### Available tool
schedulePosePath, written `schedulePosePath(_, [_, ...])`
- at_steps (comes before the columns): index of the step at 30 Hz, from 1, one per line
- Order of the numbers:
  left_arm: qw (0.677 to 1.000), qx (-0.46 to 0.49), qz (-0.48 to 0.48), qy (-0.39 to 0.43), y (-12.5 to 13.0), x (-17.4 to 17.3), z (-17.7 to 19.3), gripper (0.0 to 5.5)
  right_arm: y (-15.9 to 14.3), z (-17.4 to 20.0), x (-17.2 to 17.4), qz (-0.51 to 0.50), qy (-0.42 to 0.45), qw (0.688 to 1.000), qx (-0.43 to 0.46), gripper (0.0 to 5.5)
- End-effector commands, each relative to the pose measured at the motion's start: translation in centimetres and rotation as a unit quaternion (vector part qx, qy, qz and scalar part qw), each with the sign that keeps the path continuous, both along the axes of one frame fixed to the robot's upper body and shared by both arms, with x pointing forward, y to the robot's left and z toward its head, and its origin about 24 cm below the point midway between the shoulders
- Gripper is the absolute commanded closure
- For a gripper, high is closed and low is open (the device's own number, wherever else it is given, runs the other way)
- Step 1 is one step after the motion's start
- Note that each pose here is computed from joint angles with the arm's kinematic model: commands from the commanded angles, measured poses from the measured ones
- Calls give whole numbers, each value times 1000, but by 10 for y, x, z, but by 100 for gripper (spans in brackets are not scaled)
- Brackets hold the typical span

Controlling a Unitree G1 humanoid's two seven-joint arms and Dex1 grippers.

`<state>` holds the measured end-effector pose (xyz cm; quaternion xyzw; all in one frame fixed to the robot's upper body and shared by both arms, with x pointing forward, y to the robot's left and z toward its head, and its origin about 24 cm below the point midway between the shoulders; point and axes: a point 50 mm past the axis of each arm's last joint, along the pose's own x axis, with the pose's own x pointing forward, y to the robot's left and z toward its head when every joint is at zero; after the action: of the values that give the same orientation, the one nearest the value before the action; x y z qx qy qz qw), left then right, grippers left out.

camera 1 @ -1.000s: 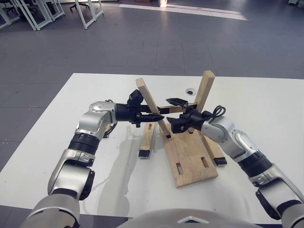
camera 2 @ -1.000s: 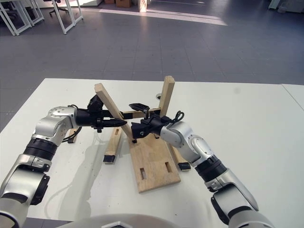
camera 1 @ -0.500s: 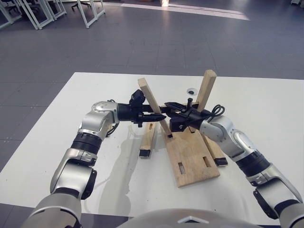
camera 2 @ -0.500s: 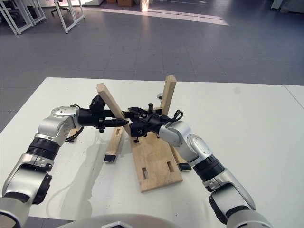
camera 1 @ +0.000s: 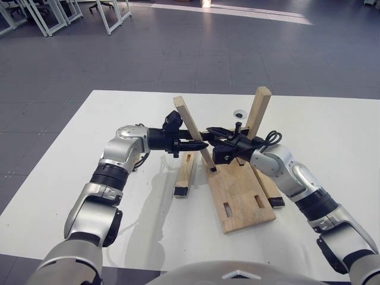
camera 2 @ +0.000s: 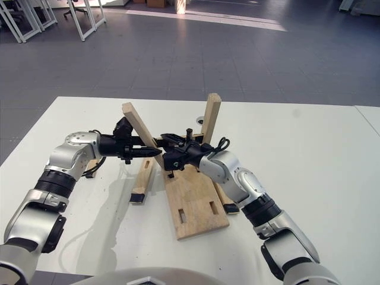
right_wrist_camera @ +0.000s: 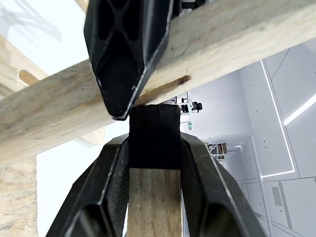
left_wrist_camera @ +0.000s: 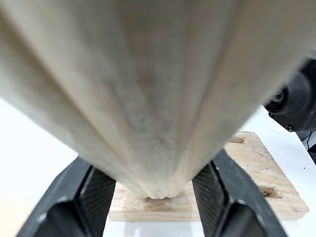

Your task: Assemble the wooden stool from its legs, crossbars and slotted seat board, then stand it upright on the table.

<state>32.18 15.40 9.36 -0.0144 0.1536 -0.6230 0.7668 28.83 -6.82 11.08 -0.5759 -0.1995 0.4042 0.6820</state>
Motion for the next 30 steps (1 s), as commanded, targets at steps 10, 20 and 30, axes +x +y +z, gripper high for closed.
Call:
schedulePosePath(10, [979,142,-2,144,11,-31,-78,343,6,16,1,11,-23,999,35,419])
schedulePosePath(20, [977,152,-5,148,11,-33,-85,343,3,23,5,0,-34,998,58,419])
schedulePosePath(30, [970,186,-32,151,15,-35,-86,343,3,21,4,-4,-32,998,60,419])
